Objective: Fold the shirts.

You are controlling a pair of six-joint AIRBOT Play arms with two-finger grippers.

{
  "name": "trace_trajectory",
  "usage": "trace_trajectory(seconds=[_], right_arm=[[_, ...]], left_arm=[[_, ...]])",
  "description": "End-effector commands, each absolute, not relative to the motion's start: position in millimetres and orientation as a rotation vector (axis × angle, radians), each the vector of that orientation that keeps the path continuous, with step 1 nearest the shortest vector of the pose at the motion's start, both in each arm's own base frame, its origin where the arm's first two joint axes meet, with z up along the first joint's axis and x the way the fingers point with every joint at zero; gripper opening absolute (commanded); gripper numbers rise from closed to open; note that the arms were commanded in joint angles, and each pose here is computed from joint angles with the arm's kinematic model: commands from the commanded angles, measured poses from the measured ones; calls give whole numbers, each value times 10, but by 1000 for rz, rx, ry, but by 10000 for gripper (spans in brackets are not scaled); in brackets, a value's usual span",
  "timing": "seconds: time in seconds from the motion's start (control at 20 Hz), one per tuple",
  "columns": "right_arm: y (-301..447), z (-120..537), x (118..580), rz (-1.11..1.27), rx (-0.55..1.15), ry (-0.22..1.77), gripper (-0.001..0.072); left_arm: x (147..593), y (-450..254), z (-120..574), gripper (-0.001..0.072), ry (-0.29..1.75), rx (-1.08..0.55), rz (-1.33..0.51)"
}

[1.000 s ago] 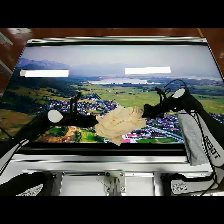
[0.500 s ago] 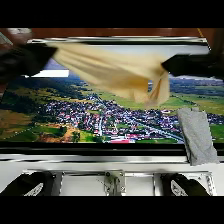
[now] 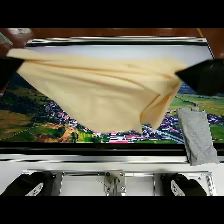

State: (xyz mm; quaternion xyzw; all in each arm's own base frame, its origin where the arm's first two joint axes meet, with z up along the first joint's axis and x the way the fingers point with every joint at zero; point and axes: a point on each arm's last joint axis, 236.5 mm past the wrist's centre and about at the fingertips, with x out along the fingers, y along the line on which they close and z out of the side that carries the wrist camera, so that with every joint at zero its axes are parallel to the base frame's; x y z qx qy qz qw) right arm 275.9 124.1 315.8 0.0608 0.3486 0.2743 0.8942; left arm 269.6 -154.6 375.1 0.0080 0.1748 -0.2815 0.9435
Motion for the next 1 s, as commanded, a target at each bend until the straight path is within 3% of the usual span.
trace_trajectory(seconds=[0.0, 0.15, 0.4, 0.65, 0.85, 0.9, 0.95], right_arm=[[1057, 2392, 2462, 524, 118, 1118, 64], [1073, 1660, 2664, 505, 205, 1290, 65], [1118, 441, 3453, 451, 323, 1316, 65], [1404, -84, 4270, 426, 631, 1204, 65], [1531, -363, 4313, 425, 763, 1266, 65], [1544, -368, 4286, 433, 764, 1278, 88], [1542, -329, 4261, 451, 759, 1285, 214]], left_arm=[[2912, -1119, 3188, 32, 520, 77, -368], [3114, -909, 2609, 32, 653, 131, -254], [3399, -868, 1479, 33, 917, 94, -167], [3924, -1426, 683, 33, 1000, -74, -253], [4095, -1681, -57, 34, 1137, -174, -261], [4067, -1714, -173, 37, 1174, -190, -261], [4021, -1721, -234, 141, 1207, -191, -261]])
